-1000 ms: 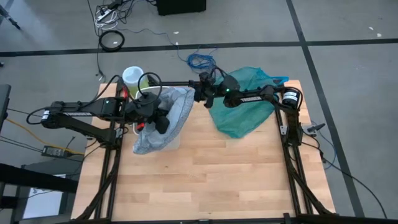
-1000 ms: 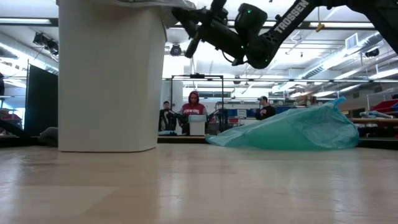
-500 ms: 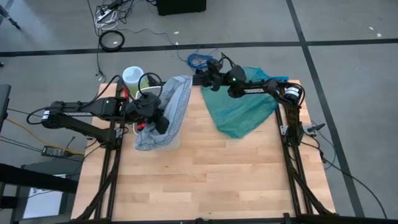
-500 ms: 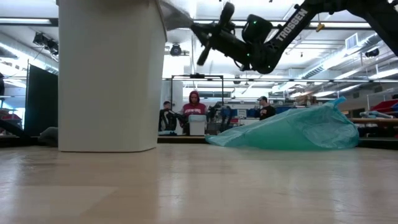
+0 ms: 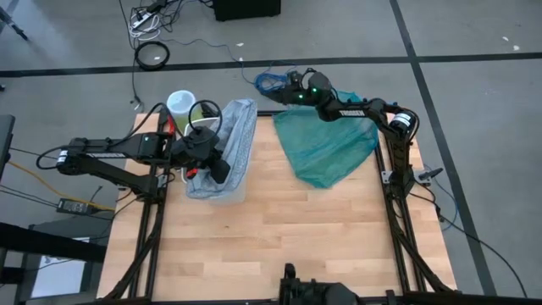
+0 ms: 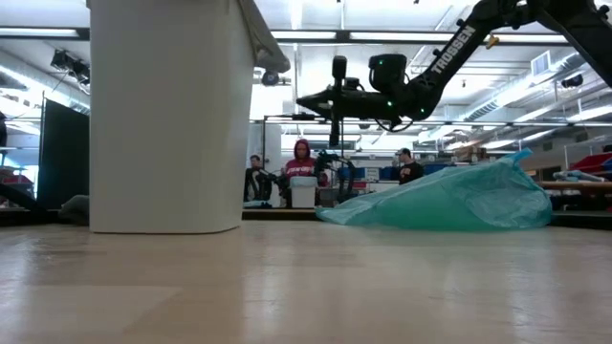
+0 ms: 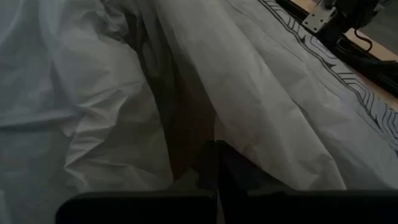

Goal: Place trash/remove bag and relplace
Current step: Remove the light blue trash bag from the trash bin

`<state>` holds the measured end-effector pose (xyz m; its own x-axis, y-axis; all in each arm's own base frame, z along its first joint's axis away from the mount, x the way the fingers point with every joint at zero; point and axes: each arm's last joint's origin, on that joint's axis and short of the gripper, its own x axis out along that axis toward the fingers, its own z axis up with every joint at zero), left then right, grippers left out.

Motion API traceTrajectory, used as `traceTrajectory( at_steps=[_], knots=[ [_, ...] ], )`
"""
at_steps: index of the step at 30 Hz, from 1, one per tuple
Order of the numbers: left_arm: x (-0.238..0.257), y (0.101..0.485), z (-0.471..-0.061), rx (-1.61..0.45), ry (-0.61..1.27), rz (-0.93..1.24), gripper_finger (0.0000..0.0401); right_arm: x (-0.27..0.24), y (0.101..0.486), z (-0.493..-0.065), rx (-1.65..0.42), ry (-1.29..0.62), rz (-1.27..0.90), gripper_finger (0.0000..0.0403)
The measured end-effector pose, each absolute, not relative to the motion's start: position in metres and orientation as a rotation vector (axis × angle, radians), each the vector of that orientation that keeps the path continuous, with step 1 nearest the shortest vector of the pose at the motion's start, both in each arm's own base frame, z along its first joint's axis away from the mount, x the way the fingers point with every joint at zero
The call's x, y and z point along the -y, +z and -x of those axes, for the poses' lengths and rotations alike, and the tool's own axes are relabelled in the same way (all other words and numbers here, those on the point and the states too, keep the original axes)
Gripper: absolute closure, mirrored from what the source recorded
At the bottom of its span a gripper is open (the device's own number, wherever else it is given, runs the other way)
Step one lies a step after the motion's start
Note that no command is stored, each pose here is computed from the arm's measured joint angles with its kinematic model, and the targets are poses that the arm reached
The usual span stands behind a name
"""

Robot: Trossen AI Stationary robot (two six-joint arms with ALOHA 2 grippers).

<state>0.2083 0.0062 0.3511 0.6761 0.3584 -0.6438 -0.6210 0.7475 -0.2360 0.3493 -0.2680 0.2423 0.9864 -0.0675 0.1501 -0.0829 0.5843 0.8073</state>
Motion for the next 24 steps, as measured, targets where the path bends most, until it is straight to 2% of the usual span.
traceTrajectory(
  at_steps=[3,7,10,16,20,22,24],
  knots=[
    [-0.006,0.351,-0.208,-0.61,0.573,0.466,0.0394,0.264,0.243,-0.35,0.135,0.079,-0.935,0.0403],
    [-0.006,0.351,-0.208,-0.615,0.565,0.469,0.0394,0.25,0.258,-0.352,0.156,0.293,-0.829,0.0399],
    [-0.006,0.351,-0.208,-0.616,0.565,0.469,0.0394,0.247,0.257,-0.351,0.09,0.376,-0.839,0.0389],
    [-0.006,0.351,-0.208,-0.616,0.562,0.47,0.0394,0.262,0.214,-0.324,0.048,0.209,-1.029,0.0381],
    [-0.006,0.351,-0.209,-0.617,0.554,0.475,0.0394,0.235,0.202,-0.299,0.24,0.281,-1.064,0.0383],
    [-0.006,0.351,-0.209,-0.616,0.554,0.474,0.0394,0.221,0.199,-0.289,0.306,0.212,-1.118,0.0381],
    [-0.006,0.351,-0.209,-0.617,0.555,0.472,0.0394,0.212,0.203,-0.28,0.374,0.134,-1.015,0.0378]
  ],
)
